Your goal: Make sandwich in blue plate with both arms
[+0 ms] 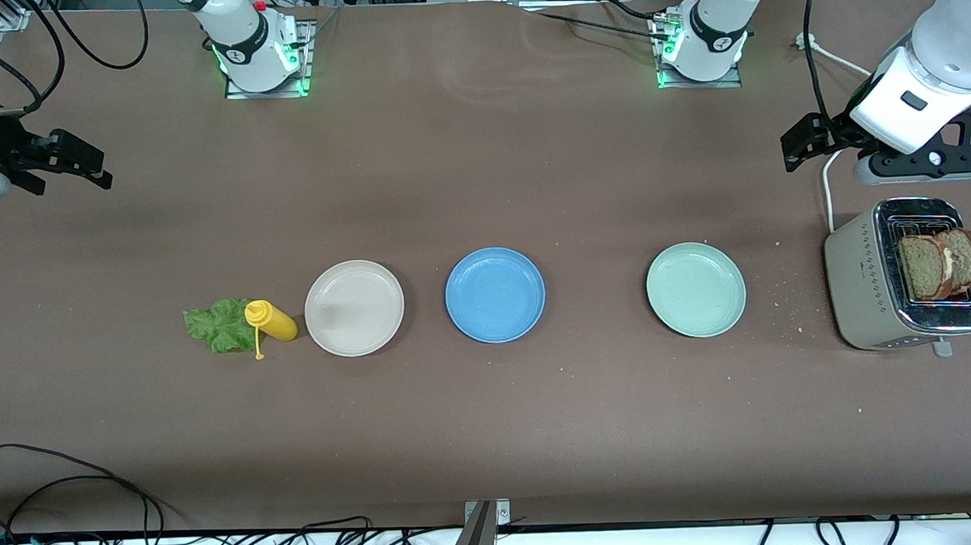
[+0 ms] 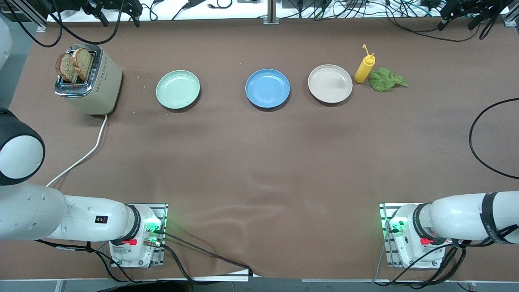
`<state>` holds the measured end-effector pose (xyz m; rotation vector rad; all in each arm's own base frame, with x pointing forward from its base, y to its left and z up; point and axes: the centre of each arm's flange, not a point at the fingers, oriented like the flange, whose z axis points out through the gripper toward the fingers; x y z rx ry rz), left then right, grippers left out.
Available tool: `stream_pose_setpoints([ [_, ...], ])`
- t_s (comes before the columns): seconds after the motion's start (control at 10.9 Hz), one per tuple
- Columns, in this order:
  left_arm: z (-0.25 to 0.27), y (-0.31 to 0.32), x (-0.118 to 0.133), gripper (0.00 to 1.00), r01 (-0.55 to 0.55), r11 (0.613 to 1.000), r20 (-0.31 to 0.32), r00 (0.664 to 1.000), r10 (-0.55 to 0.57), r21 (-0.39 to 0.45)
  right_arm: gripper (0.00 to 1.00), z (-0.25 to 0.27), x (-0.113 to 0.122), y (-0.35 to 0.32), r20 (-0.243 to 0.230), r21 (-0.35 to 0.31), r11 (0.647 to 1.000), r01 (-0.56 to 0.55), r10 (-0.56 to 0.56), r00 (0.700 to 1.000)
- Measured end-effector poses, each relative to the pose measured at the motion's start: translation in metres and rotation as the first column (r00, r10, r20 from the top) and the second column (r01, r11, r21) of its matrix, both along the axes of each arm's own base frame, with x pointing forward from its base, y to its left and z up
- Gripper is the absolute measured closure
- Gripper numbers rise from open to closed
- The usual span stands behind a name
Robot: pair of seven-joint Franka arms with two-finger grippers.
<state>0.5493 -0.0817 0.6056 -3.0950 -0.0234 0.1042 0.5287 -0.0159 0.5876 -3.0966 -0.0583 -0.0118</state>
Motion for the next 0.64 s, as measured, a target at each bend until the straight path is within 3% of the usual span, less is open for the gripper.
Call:
stream_pose_setpoints([
  [0.64, 0.0000, -0.0014, 0.0000, 0.00, 0.003, 1.000, 0.000, 1.000, -0.003, 0.000, 0.00, 0.0071, 0.0013, 0.0038, 0.012, -0.001, 1.000, -0.007, 0.007, 1.000],
])
